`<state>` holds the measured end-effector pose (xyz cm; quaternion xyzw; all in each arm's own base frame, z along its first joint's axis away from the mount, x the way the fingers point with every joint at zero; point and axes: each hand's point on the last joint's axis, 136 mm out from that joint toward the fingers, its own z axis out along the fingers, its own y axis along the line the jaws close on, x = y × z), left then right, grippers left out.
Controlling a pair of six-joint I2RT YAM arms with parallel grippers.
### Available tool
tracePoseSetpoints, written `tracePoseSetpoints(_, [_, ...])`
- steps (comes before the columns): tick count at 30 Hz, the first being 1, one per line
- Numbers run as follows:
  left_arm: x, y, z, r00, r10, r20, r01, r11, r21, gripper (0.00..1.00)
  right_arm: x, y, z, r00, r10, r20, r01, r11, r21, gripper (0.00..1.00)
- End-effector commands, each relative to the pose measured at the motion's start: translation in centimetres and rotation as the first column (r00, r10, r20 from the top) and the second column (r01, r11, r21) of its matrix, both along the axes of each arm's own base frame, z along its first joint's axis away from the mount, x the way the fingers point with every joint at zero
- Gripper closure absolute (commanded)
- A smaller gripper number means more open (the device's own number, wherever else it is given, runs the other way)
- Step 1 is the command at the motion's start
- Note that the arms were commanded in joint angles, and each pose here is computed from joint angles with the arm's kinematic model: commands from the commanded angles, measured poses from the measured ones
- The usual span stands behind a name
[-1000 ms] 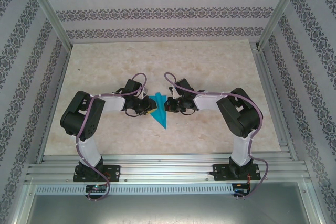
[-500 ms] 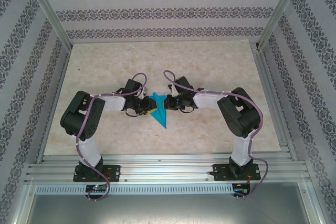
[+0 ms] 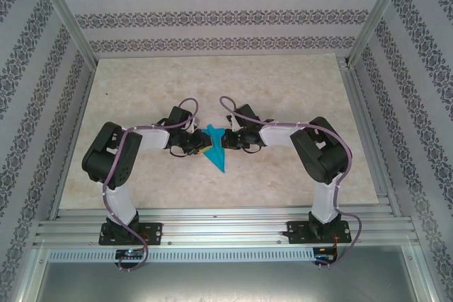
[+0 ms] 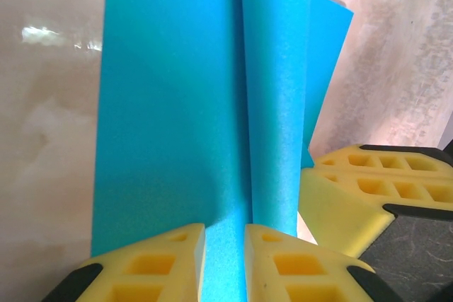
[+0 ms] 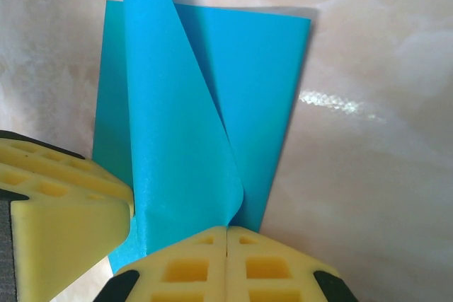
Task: Fold a paper plane with a square sheet of paper (fold left side to right side)
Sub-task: Fourth fold the wing at the center of the table.
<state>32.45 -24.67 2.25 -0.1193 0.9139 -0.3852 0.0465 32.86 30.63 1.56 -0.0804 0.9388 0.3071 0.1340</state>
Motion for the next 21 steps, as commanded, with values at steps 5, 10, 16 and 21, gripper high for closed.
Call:
tracePoseSetpoints(5, [-0.3, -0.4, -0.1, 0.999, -0.033, 0.008, 0.033, 0.999, 0.026, 0.74, -0.2, -1.4, -2.2, 1.0, -0.009, -0.029, 0.006, 0.997, -0.076, 1.0])
tracePoseSetpoints(10, [0.6, -0.6, 3.6, 0.995, -0.058, 0.081, 0.057, 0.998, 0.018, 0.71, -0.7, -1.7, -2.7, 0.999, -0.001, -0.037, -0.002, 0.996, -0.089, 1.0])
tracePoseSetpoints(16, [0.9, -0.8, 7.4, 0.987, -0.074, 0.144, 0.073, 0.997, 0.007, 0.67, -0.7, -1.5, -2.6, 0.999, 0.005, -0.037, -0.008, 0.996, -0.09, 1.0])
tracePoseSetpoints(21, [0.7, -1.9, 7.2, 0.986, -0.091, 0.137, 0.095, 0.995, -0.023, 0.75, -0.7, -1.5, -2.6, 0.999, 0.01, -0.033, -0.013, 0.995, -0.098, 1.0])
